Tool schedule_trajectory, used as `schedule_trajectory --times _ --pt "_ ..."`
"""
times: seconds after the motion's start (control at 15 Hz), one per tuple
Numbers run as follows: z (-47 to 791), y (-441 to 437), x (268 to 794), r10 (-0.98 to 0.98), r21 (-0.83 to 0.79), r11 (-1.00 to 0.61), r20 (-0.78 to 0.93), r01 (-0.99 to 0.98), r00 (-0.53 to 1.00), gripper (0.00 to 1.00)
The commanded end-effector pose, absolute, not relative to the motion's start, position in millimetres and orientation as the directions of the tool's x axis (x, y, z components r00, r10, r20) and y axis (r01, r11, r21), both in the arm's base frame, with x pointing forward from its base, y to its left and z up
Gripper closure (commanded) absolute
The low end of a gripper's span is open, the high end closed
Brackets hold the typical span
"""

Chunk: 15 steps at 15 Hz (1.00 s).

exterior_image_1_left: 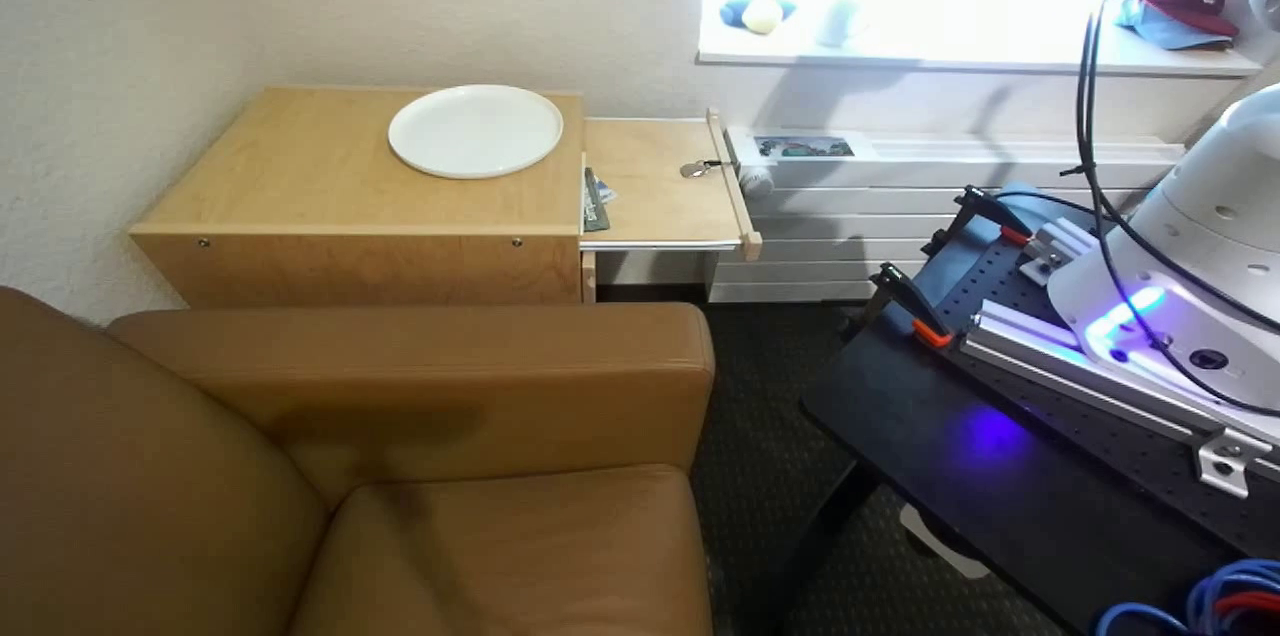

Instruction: Put the screwdriver on the open drawer

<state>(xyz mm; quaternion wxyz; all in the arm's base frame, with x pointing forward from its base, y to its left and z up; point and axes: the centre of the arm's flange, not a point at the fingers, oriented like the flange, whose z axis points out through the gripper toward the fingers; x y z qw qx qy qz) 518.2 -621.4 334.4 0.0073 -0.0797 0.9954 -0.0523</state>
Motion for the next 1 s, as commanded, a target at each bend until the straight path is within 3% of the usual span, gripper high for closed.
schedule_trajectory --times 0.0,0.53,0.6,0.87,0.93 --pt "414.4 -652.5 464.0 -0.353 -0.102 0.931 -0.006 -0.351 -0.936 0.92" --pt "499.1 -643.0 315.3 -0.701 -0.155 0.687 0.118 -0.710 -0.703 0.92" --pt "505.2 -686.8 354.7 -0.632 -0.145 0.752 0.116 -0.643 -0.766 0.67" --pt "515.8 -689.8 343.5 -0.681 -0.151 0.707 0.122 -0.691 -0.722 0.67" --pt "515.4 -689.2 344.8 -0.682 -0.150 0.705 0.121 -0.693 -0.721 0.92"
